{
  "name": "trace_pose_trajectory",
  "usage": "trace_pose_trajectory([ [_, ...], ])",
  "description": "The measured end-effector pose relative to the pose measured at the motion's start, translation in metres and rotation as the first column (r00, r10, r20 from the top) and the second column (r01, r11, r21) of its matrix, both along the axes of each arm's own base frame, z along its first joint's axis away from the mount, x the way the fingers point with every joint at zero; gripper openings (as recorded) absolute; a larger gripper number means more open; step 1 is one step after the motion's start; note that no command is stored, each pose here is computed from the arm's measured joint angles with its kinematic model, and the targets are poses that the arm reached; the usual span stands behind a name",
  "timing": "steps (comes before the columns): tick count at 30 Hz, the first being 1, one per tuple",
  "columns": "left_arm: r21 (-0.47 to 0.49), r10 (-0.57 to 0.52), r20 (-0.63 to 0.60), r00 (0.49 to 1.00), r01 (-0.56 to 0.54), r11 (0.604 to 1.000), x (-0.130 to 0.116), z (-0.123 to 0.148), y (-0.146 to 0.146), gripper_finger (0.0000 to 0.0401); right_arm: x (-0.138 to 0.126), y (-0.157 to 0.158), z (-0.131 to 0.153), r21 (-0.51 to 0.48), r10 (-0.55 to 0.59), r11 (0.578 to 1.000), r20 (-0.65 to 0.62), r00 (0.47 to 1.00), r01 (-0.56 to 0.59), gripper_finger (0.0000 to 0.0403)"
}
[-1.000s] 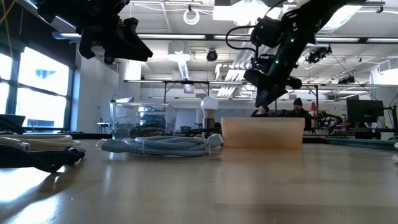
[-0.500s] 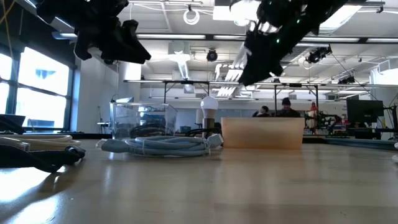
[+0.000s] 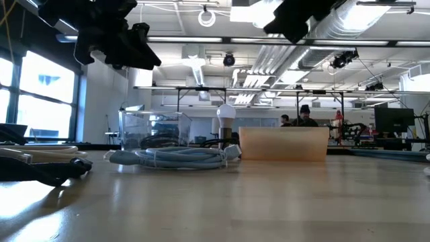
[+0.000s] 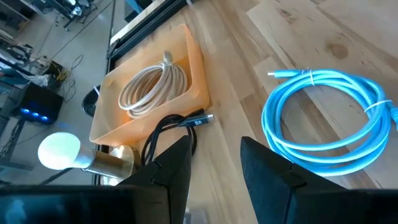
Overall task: Pick & Place USB Port
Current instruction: Put the light brown charger cable into the orange bin
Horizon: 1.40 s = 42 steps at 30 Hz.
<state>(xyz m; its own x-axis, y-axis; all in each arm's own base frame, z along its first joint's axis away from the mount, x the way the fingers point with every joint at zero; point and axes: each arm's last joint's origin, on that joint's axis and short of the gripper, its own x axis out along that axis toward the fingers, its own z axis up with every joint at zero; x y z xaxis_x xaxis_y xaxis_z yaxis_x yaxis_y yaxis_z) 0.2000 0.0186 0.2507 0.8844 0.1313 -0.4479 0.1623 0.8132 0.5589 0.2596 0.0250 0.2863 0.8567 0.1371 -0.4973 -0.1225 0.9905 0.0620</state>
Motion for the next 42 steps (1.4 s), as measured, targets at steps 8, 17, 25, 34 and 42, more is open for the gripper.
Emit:
trace_pose_trajectory([
  [8, -0.045, -0.058, -0.037, 0.998, 0.057, 0.997, -0.002, -0.004, -0.002, 0.0136, -0.014, 0.046, -0.007, 0.037, -0.082, 0.996, -0.090, 0.993, 0.086, 0.0150],
  [17, -0.070, -0.056, -0.079, 0.995, 0.051, 0.996, -0.004, -0.007, -0.003, 0.0136, -0.034, 0.065, -0.022, 0.227, -0.221, 0.923, -0.346, 0.912, 0.310, 0.0138],
  [25, -0.072, -0.056, -0.088, 0.995, 0.050, 0.996, -0.004, -0.008, -0.003, 0.0136, -0.047, 0.089, -0.024, 0.399, -0.191, 0.823, -0.475, 0.859, 0.404, 0.0137],
  [34, -0.074, -0.055, -0.092, 0.994, 0.048, 0.996, -0.005, -0.008, -0.003, 0.0136, -0.053, 0.118, -0.038, 0.455, -0.201, 0.709, -0.603, 0.772, 0.539, 0.0137],
  [42, -0.079, -0.053, -0.094, 0.994, 0.045, 0.996, -0.005, -0.009, -0.003, 0.0136, -0.051, 0.136, -0.060, 0.426, -0.145, 0.606, -0.771, 0.620, 0.671, 0.0138],
])
